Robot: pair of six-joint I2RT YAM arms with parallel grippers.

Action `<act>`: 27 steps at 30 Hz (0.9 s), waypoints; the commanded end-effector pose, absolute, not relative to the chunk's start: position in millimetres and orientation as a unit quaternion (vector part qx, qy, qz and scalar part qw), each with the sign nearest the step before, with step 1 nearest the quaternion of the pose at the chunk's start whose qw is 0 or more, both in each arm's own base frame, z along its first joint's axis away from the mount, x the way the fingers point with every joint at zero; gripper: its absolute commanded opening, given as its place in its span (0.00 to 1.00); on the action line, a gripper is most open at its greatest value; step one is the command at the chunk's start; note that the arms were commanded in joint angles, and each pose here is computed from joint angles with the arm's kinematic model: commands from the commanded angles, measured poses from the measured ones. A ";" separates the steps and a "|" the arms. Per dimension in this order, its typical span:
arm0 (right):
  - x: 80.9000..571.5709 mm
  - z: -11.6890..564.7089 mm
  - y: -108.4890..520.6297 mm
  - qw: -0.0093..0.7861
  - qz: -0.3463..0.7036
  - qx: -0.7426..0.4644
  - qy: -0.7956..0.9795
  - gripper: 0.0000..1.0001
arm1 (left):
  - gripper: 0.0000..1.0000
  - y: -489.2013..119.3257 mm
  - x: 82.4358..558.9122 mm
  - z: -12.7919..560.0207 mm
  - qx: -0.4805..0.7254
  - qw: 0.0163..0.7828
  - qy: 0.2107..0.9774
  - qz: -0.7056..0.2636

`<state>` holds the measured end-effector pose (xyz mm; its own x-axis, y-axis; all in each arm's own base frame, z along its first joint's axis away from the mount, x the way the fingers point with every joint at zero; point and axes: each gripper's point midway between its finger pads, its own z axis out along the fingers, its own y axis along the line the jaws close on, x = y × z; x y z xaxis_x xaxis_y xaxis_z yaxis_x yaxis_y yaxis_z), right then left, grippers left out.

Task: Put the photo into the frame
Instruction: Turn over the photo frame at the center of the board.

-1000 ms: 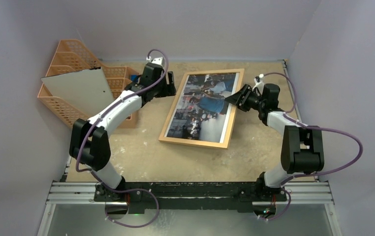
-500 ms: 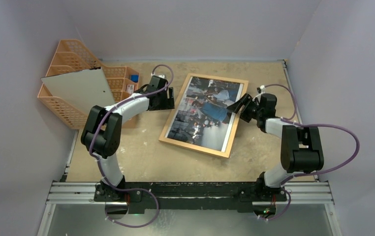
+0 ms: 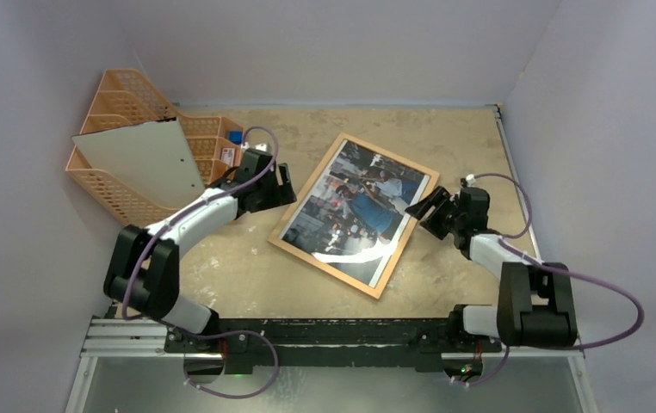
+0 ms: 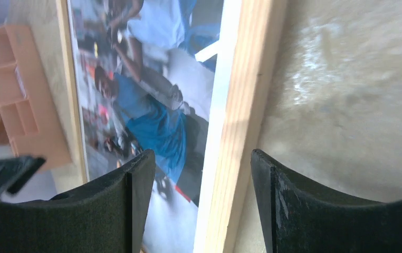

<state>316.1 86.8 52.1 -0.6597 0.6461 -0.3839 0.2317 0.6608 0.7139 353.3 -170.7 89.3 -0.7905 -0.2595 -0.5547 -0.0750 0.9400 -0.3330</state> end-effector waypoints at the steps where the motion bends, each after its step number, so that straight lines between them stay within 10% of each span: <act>1: 314.8 52.4 44.4 0.329 0.204 0.342 0.856 0.68 | 0.75 -153.6 330.0 104.4 -0.138 0.320 0.925 -0.148; 7: 311.6 47.8 18.8 0.313 0.132 0.412 0.846 0.69 | 0.78 -130.6 299.8 107.8 -0.168 0.321 0.924 -0.124; 18: 449.4 161.1 21.2 0.470 0.181 0.276 0.818 0.70 | 0.78 -138.6 239.7 81.6 -0.191 0.278 0.924 -0.180; 27: 531.1 116.2 25.7 0.434 0.156 0.170 0.871 0.69 | 0.78 -176.6 221.8 62.5 -0.177 0.257 0.917 -0.250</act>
<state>520.8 23.4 125.4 -0.5000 0.5474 -0.6711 0.2494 0.8331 0.4937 215.5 -151.5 54.1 -0.8197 -0.4169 -0.3929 -0.2308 0.8681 -0.4395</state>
